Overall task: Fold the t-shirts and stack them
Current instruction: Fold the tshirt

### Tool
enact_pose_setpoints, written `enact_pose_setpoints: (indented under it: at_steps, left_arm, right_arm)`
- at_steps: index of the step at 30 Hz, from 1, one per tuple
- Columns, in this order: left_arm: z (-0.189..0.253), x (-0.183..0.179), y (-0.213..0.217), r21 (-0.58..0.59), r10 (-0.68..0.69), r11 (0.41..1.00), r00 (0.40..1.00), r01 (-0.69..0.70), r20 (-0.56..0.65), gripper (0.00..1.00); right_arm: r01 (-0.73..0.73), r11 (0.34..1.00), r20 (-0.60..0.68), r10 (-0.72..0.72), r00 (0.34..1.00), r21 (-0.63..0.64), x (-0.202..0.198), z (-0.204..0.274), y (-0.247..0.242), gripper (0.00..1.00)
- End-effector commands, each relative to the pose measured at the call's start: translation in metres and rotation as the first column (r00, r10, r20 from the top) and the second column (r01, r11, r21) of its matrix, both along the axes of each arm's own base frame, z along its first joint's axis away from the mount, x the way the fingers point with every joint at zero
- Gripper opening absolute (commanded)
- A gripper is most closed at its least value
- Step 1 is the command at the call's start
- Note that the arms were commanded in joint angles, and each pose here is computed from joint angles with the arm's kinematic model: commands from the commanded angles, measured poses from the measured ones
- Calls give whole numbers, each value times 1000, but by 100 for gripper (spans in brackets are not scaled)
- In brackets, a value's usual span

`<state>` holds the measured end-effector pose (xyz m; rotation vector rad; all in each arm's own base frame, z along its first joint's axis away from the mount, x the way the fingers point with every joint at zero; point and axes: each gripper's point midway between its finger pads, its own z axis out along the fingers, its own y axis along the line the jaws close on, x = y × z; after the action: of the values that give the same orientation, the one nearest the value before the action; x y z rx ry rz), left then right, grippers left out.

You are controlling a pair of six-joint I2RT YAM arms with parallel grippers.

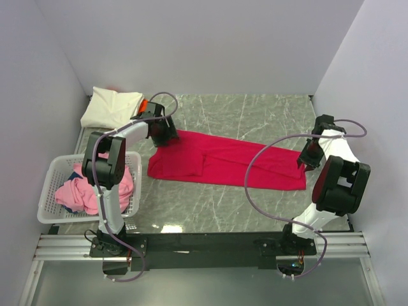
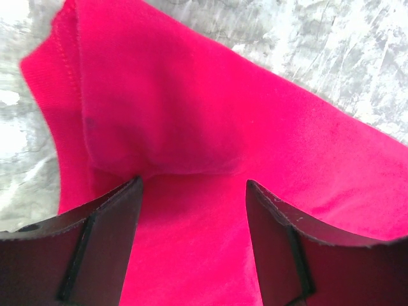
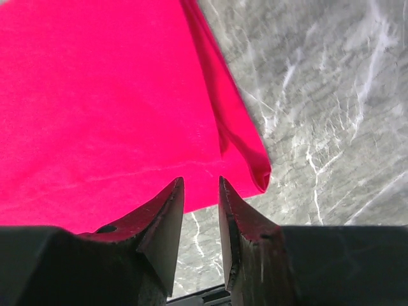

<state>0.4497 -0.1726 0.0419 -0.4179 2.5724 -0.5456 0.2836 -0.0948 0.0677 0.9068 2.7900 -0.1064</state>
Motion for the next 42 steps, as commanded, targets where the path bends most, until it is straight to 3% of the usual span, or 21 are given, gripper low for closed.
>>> enact_pose_setpoints:
  at_steps: [1, 10, 21, 30, 35, 42]
  left_arm:
    - [47, 12, 4, 19, -3, 1000, 995, 1, 99, 72]
    - [92, 2, 1, -27, 11, 1000, 989, -7, 144, 72]
    - [29, -28, -14, -94, -27, 995, 999, 24, -27, 72]
    - [-22, 6, -7, -4, -44, 999, 993, 44, -114, 72]
    - [-22, 49, -4, 45, -34, 998, 997, 37, -73, 72]
    - [-26, 114, -23, 12, -57, 998, 998, 56, 23, 72]
  right_arm:
    - [-32, 999, 78, 33, 996, -16, 17, 26, 4, 36]
    - [-118, 990, 64, 113, 991, 78, 38, -6, 53, 35]
    - [-103, 986, -8, 105, 994, 128, 35, -47, 65, 35]
    - [-41, 978, -121, 67, 990, 207, 7, -61, 83, 34]
    - [-2, 976, -170, 40, 985, 218, -11, -61, 96, 33]
    - [-10, 970, -230, 67, 971, 241, -58, -63, 136, 34]
